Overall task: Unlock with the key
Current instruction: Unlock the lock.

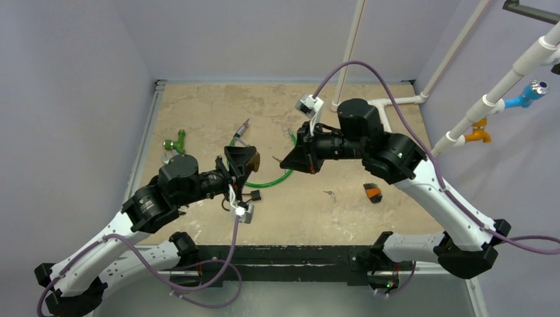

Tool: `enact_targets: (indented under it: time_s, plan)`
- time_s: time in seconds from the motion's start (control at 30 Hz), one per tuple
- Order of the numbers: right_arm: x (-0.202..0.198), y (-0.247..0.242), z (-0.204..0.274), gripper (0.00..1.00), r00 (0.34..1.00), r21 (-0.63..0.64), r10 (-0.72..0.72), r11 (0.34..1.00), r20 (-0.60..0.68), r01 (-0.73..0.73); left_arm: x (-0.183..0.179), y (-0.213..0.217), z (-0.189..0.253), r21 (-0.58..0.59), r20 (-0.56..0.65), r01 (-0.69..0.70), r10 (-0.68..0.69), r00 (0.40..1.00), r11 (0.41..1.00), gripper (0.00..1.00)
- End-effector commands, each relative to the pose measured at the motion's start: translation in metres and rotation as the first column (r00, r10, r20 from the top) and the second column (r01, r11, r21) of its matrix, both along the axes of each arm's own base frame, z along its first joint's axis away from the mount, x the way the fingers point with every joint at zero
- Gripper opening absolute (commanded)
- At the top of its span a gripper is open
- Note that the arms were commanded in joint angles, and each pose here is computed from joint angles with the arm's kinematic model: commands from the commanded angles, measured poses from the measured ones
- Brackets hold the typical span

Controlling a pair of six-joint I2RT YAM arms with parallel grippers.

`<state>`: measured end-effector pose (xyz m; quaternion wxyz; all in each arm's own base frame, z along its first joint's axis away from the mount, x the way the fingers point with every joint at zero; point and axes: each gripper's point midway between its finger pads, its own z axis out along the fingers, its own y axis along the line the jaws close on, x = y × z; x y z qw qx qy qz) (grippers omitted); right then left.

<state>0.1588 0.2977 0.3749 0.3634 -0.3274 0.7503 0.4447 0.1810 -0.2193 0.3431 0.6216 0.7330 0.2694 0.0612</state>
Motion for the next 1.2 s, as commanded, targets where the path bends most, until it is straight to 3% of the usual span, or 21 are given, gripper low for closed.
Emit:
enact_targets:
  time_s: [0.0,0.27,1.17]
  plan:
    - [-0.012,0.013,0.002,0.00,0.994,-0.047,0.092,0.995,0.054,-0.090,0.016,0.009,0.040,-0.050,0.235,-0.062,0.072,0.969,0.997,0.00]
    - [-0.015,0.017,0.003,0.00,0.993,-0.067,0.083,0.995,0.086,-0.077,0.024,0.030,0.046,-0.037,0.267,-0.171,0.175,0.948,0.985,0.00]
    - [0.010,0.057,0.001,0.00,0.987,-0.063,0.038,0.998,0.157,-0.029,0.021,0.030,0.052,-0.032,0.281,-0.152,0.155,0.947,0.988,0.00]
